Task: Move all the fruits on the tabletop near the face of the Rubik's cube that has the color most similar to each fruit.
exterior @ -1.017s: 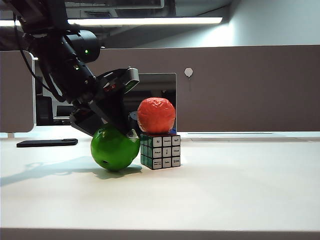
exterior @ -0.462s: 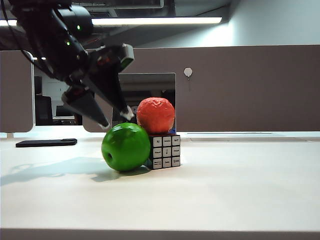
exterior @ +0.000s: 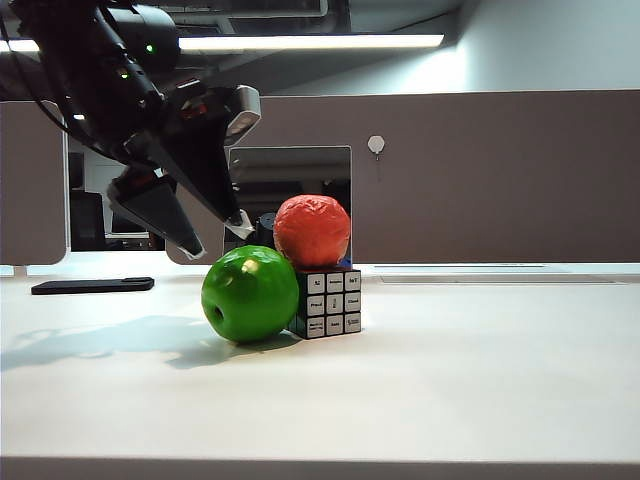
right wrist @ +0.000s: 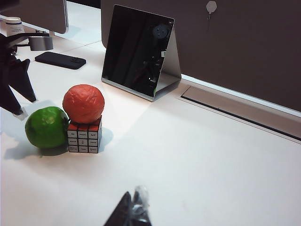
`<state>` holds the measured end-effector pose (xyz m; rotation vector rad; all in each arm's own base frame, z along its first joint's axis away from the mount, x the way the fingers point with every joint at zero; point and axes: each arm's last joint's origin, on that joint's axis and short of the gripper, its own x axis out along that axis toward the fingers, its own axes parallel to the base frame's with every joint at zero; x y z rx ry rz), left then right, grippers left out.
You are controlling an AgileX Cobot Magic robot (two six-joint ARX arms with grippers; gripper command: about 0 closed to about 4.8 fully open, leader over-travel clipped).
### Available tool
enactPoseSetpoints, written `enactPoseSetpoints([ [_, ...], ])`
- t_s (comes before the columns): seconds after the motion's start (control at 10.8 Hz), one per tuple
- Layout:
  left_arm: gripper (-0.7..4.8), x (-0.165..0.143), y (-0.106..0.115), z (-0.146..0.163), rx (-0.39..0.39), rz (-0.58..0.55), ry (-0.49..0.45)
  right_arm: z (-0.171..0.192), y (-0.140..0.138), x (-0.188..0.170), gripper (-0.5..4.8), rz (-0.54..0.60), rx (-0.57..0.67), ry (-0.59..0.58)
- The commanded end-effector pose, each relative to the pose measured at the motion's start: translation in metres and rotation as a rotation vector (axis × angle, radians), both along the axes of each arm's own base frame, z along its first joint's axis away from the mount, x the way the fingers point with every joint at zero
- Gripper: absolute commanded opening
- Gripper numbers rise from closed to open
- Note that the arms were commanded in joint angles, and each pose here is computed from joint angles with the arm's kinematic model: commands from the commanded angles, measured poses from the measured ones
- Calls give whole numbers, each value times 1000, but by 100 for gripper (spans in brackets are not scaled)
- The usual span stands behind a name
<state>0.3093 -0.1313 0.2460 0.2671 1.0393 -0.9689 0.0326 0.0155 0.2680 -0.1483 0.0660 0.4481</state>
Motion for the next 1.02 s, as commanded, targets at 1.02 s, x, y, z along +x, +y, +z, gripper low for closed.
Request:
enactPoseSetpoints([
  [1.02,479,-120,60,159,-37,366,-647,24,-22,-10,-1,-575,41,-104],
])
